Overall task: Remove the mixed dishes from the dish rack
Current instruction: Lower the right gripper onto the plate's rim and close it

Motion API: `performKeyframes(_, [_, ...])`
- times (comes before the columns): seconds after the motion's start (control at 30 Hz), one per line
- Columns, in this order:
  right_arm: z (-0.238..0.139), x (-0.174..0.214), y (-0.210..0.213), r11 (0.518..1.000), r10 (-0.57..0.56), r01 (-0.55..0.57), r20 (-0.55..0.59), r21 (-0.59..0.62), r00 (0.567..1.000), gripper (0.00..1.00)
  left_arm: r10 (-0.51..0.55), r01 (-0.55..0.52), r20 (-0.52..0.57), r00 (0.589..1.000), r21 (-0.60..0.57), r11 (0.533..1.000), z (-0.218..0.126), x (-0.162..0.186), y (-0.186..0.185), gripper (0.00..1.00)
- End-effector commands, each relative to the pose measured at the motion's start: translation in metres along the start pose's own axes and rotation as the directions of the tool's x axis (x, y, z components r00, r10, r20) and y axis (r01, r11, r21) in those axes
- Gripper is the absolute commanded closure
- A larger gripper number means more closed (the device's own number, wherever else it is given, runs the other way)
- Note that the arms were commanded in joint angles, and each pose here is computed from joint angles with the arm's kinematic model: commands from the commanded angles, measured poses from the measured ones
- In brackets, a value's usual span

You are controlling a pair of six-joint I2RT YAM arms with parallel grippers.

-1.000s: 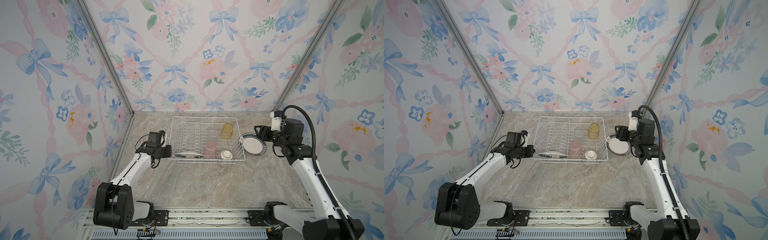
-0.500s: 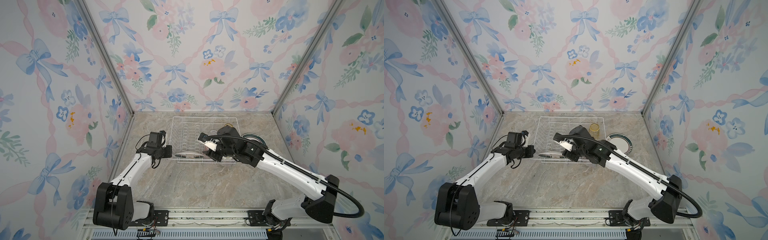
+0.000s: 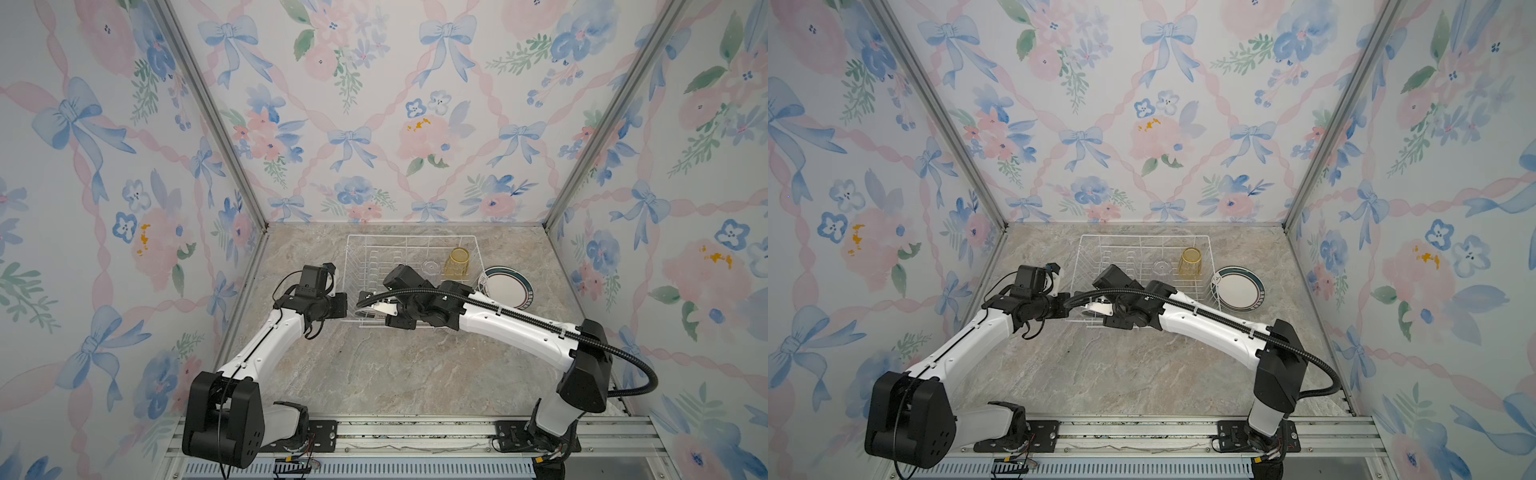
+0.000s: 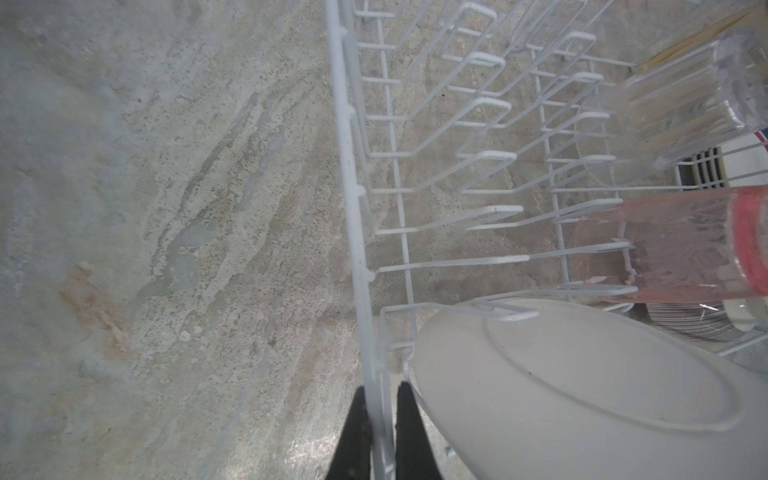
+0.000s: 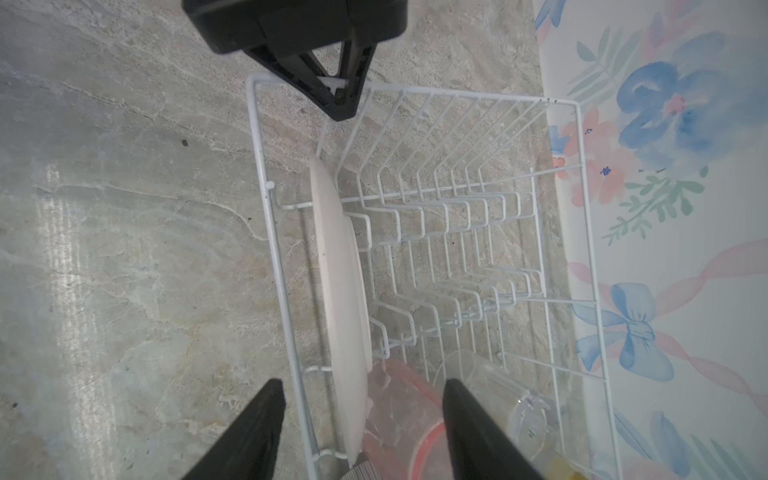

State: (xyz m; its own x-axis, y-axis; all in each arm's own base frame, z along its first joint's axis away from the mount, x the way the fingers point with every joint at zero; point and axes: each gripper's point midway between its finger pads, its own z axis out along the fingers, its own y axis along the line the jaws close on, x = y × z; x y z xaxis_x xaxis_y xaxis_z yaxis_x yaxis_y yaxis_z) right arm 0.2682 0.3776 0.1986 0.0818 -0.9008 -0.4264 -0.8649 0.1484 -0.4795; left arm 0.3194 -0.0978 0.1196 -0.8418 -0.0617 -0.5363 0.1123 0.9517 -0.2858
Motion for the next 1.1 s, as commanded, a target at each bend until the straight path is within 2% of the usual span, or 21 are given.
performKeyframes(0.0, [0.008,0.002,-0.002,0.999,-0.042,0.043,-0.038,0.02,0.998,0.36,0.042,-0.044,0.04,0.998,0.061,0.997,-0.005,-0.009,-0.014,0.92])
performKeyframes(0.2, [0.024,0.001,-0.001,0.998,-0.054,0.056,-0.053,0.028,0.997,0.39,0.042,-0.045,0.042,0.998,0.058,0.997,-0.006,-0.009,-0.012,0.92])
performKeyframes(0.47, [0.048,0.005,-0.004,0.995,-0.07,0.076,-0.09,0.064,0.994,0.52,0.036,-0.038,0.04,0.999,0.051,0.998,-0.006,-0.005,-0.008,0.92])
performKeyframes(0.73, [0.056,0.006,-0.005,0.994,-0.07,0.079,-0.101,0.079,0.992,0.73,0.032,-0.034,0.037,0.999,0.047,0.998,-0.005,-0.004,-0.005,0.92])
performKeyframes(0.9, [0.055,0.008,-0.011,0.989,-0.068,0.081,-0.108,0.125,0.992,0.99,0.03,-0.031,0.031,0.999,0.044,0.999,-0.003,-0.003,-0.003,0.92])
performKeyframes(1.07, [0.053,0.007,-0.02,0.979,-0.056,0.075,-0.102,0.188,0.993,1.0,0.033,-0.034,0.031,0.999,0.043,0.998,-0.003,-0.005,-0.003,0.92])
